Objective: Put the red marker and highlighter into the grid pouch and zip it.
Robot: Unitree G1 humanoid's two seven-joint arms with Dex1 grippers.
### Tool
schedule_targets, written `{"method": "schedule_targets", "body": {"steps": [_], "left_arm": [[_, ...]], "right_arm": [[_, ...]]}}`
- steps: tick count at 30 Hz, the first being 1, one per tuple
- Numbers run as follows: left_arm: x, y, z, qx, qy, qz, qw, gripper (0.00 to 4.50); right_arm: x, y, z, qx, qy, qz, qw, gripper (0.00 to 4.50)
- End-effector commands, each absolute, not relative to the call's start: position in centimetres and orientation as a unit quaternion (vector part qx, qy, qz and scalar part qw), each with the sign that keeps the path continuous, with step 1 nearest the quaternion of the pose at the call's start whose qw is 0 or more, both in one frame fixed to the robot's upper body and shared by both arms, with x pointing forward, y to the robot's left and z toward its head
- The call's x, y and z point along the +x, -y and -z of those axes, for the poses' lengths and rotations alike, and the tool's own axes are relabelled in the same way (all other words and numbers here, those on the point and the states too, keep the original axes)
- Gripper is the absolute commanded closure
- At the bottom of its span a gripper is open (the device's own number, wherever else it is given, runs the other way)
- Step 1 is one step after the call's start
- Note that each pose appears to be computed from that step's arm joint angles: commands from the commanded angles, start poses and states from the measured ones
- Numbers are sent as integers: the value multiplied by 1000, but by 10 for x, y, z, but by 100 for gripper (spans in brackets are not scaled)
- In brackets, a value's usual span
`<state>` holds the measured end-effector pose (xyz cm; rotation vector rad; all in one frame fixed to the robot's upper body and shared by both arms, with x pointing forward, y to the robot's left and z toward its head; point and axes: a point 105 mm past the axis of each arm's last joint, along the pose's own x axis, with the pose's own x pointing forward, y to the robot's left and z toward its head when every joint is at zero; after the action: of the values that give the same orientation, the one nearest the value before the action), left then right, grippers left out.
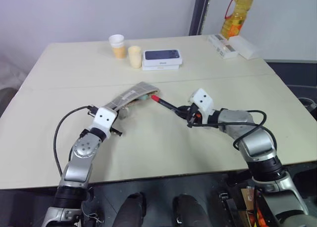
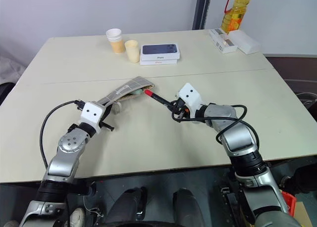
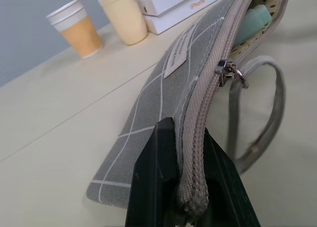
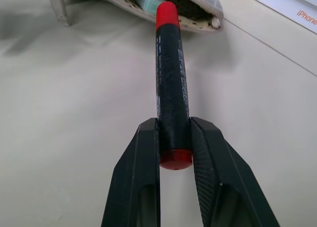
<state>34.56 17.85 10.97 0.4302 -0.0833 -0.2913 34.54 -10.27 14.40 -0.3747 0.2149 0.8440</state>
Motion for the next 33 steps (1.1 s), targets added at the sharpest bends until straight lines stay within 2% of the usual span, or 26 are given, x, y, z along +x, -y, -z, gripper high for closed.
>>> {"method": "schedule_targets", "body": {"steps": [1, 10, 21, 33], "left_arm": [[343, -171, -123, 214, 72, 159, 961, 450], [335, -157, -120, 220, 76, 201, 951, 450], [323, -130, -125, 228, 102, 282, 926, 450], [312, -119, -121, 244, 105, 328, 907, 450]], "right_arm": [[345, 94, -159, -187, -76, -412, 888, 415], [345, 86, -161, -207, -72, -425, 878, 415], [329, 58, -167, -286, -51, -478, 829, 415], [335, 54, -167, -326, -49, -461, 824, 415]]}}
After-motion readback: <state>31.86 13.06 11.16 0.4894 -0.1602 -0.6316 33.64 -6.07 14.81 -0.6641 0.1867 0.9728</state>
